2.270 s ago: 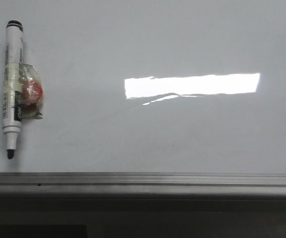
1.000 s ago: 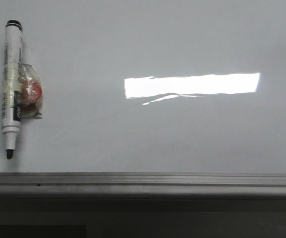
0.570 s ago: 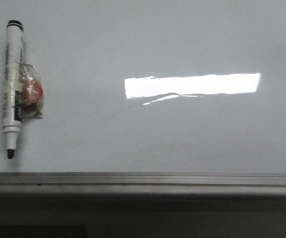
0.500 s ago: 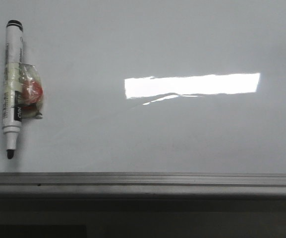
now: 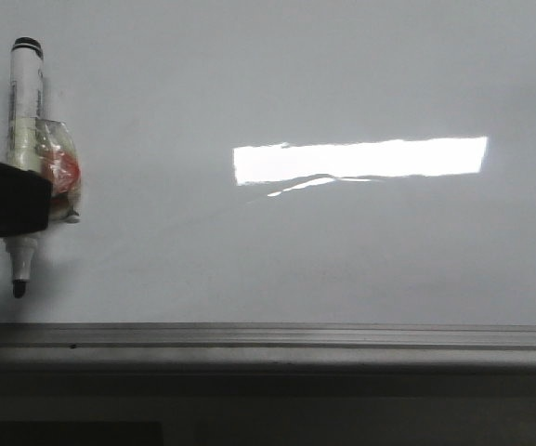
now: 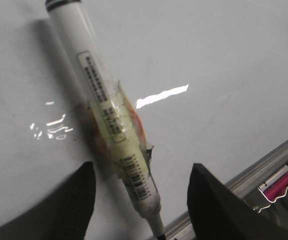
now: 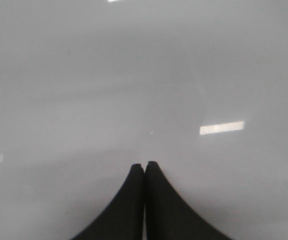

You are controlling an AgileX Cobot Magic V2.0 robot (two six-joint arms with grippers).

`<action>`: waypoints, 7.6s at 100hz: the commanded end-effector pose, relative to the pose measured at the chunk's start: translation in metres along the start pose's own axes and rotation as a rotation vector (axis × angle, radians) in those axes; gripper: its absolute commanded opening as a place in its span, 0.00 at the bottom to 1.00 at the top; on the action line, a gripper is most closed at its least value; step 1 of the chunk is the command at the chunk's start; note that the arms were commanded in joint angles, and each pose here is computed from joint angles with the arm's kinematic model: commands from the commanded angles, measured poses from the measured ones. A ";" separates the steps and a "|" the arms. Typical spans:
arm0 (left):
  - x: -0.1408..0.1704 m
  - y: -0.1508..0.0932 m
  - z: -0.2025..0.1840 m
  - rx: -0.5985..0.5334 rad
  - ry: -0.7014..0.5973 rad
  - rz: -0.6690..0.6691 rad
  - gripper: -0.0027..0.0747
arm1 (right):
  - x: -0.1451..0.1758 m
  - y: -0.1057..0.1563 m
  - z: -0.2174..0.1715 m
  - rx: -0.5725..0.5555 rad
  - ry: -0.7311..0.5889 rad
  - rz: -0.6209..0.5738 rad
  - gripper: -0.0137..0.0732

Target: Write number 3 on whiteboard

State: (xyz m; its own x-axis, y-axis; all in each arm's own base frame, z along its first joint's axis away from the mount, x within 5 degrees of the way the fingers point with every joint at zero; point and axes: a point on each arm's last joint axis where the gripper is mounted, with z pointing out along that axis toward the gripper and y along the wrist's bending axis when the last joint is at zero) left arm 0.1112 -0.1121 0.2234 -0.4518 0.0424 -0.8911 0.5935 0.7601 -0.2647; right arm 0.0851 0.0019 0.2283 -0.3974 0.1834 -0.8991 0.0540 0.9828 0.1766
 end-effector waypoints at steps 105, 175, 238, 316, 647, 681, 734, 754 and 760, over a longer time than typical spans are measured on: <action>-0.022 -0.029 0.003 0.224 -0.242 0.715 0.01 | -0.043 0.070 -0.021 -0.600 -0.043 -0.223 0.27; -0.016 -0.028 0.004 0.225 -0.184 0.818 0.01 | -0.066 0.225 0.010 -0.939 0.021 -0.511 0.61; -0.020 -0.025 -0.001 0.186 -0.193 0.704 0.51 | -0.075 0.227 0.011 -0.932 0.027 -0.530 0.08; -0.029 -0.016 -0.037 0.092 -0.250 0.580 0.56 | -0.163 0.210 0.042 -0.654 -0.016 -0.720 0.08; -0.016 0.008 0.018 -0.074 -0.075 -0.271 0.60 | -0.137 0.237 -0.021 -0.915 0.080 -0.687 0.71; -0.033 -0.001 -0.027 0.030 -0.205 -0.248 0.36 | -0.146 0.218 -0.038 -0.919 0.052 -0.680 0.08; -0.022 -0.004 -0.097 0.086 -0.526 0.271 0.01 | -0.071 0.110 -0.062 -0.975 -0.370 -0.517 0.10; -0.017 -0.003 -0.102 0.087 -0.547 0.290 0.01 | -0.037 0.082 -0.061 -0.979 -0.392 -0.505 0.10; -0.017 -0.003 -0.101 0.085 -0.542 0.290 0.01 | -0.031 0.078 -0.060 -0.979 -0.391 -0.506 0.10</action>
State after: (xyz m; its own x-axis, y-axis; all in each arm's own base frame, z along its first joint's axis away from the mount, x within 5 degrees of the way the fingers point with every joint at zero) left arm 0.0509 -0.0496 0.2615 0.0608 -0.0574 -0.9965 0.6972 0.7169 0.0012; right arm 0.0484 0.0754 0.2834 0.0664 -0.1540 -0.9858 -0.8408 0.5233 -0.1383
